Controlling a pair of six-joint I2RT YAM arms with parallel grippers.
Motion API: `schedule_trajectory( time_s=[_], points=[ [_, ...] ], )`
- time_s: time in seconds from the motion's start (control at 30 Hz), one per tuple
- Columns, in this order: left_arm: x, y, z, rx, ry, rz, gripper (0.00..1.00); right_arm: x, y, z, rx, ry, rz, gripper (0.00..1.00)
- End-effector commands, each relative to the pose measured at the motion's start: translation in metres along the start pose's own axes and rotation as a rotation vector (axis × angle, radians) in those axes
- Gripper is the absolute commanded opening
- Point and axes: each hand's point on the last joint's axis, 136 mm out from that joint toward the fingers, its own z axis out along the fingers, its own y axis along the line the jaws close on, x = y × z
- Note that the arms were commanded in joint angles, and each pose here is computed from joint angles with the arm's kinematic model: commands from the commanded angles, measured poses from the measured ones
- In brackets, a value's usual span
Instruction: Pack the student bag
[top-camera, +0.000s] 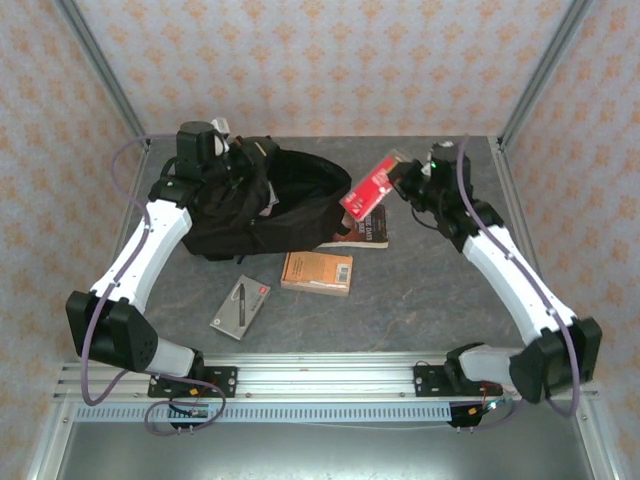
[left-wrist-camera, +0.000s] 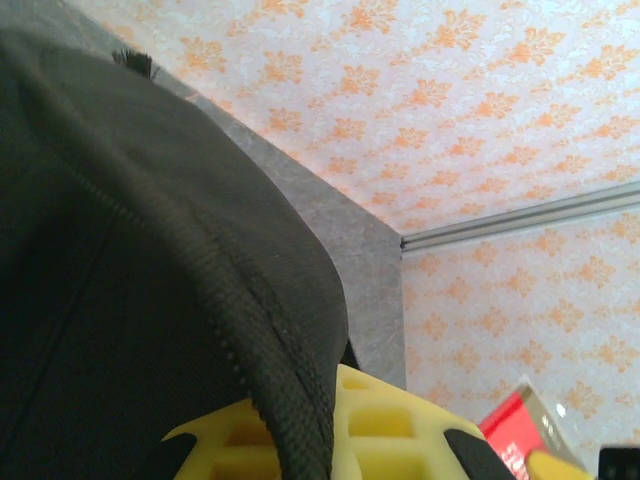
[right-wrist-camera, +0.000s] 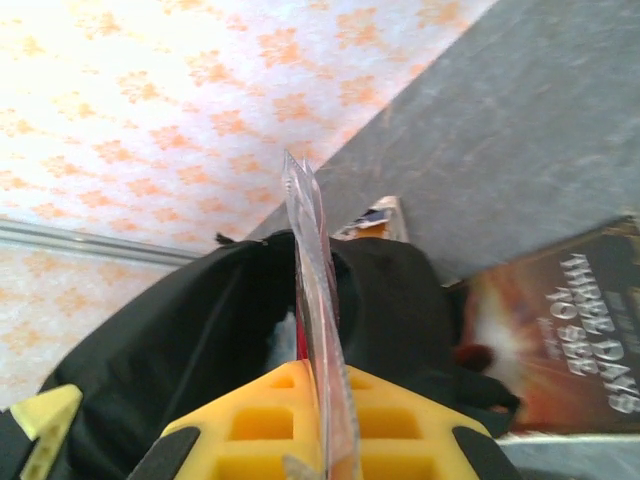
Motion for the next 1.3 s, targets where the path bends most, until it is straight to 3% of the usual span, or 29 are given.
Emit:
schedule_trajectory(
  time_s=[0.0, 0.17, 0.37, 0.53, 0.7, 0.9, 1.0, 1.1, 1.27],
  points=[
    [-0.011, -0.032, -0.024, 0.067, -0.052, 0.112, 0.0, -0.012, 0.04, 0.028, -0.079, -0.039, 0.015, 0.0],
    [-0.007, -0.024, -0.028, 0.044, -0.06, 0.144, 0.0, 0.006, 0.07, 0.083, -0.086, 0.015, -0.005, 0.0],
    [-0.004, -0.023, -0.031, 0.057, -0.068, 0.154, 0.0, 0.057, 0.065, 0.147, -0.037, 0.113, 0.012, 0.0],
    [-0.003, -0.024, -0.027, 0.087, -0.068, 0.147, 0.0, 0.101, 0.057, 0.175, 0.003, 0.117, 0.083, 0.0],
    [-0.003, -0.026, -0.025, 0.101, -0.066, 0.142, 0.0, 0.143, 0.073, 0.193, -0.045, 0.137, 0.151, 0.0],
    [-0.002, -0.026, -0.023, 0.113, -0.066, 0.131, 0.0, 0.192, 0.082, 0.22, -0.044, 0.229, 0.25, 0.03],
    [-0.003, -0.023, -0.022, 0.104, -0.07, 0.131, 0.0, 0.217, 0.084, 0.242, -0.036, 0.284, 0.298, 0.15],
    [-0.004, -0.02, -0.023, 0.085, -0.081, 0.135, 0.0, 0.237, 0.078, 0.264, -0.006, 0.342, 0.326, 0.41],
    [-0.008, -0.015, -0.027, 0.056, -0.098, 0.143, 0.0, 0.231, 0.094, 0.256, -0.055, 0.35, 0.195, 0.68]
  ],
)
